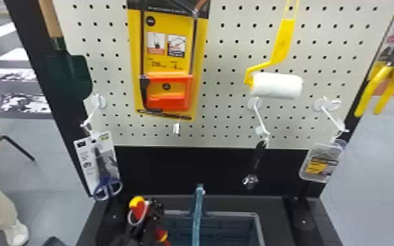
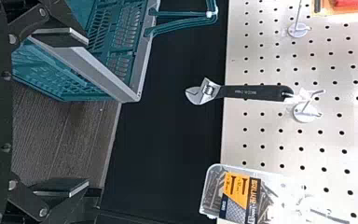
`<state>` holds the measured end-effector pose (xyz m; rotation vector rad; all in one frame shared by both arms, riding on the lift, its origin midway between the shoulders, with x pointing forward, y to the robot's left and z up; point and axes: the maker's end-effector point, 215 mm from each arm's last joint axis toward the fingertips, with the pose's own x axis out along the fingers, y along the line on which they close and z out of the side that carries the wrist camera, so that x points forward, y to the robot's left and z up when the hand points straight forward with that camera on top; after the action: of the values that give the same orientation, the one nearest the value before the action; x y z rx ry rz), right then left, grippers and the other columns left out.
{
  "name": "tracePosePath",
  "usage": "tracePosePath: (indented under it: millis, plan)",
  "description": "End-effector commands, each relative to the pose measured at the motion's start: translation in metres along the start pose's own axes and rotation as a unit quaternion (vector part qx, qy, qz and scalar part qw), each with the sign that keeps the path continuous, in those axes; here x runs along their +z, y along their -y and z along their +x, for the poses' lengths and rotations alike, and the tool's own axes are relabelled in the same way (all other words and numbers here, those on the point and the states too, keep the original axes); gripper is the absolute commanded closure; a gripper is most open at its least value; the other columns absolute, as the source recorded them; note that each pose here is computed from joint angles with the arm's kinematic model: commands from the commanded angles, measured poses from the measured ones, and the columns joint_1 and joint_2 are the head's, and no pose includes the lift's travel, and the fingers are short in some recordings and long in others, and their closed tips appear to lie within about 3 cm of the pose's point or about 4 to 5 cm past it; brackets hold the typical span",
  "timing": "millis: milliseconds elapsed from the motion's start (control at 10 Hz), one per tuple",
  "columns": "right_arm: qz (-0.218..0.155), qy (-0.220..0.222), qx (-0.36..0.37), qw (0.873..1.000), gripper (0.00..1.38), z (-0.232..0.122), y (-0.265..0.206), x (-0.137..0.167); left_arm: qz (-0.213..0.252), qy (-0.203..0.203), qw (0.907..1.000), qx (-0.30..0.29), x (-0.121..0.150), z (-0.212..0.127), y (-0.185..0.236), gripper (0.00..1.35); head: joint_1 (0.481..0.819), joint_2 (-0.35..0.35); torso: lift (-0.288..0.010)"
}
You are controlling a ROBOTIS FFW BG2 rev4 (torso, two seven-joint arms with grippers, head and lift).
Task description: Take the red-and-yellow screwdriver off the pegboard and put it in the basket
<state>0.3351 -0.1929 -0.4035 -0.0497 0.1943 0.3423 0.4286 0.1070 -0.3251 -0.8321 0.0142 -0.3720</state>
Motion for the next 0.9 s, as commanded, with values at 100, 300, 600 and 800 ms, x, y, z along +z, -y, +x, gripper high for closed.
tracePosePath:
  millis: [100,300,600,800]
  plan:
    - [0.001,0.0,0.0,1.0,0.23,0.0,0.0,-0.001,-0.009,-0.022,0.9997,-0.002,-0.021,0.0,-0.002,1.15,0.549,0.0,-0.1]
    - [0.001,0.0,0.0,1.0,0.23,0.0,0.0,-0.001,-0.013,-0.037,0.9992,-0.006,-0.036,0.001,-0.004,1.15,0.549,0.0,-0.1]
    - [0.002,0.0,0.001,1.0,0.23,0.0,-0.001,-0.001,-0.014,-0.046,0.9988,-0.011,-0.046,0.001,-0.007,1.15,0.549,0.0,-0.1]
    - [0.003,0.0,0.002,1.0,0.23,0.0,-0.001,-0.001,-0.016,-0.059,0.998,-0.013,-0.06,0.0,-0.009,1.15,0.549,0.0,-0.1]
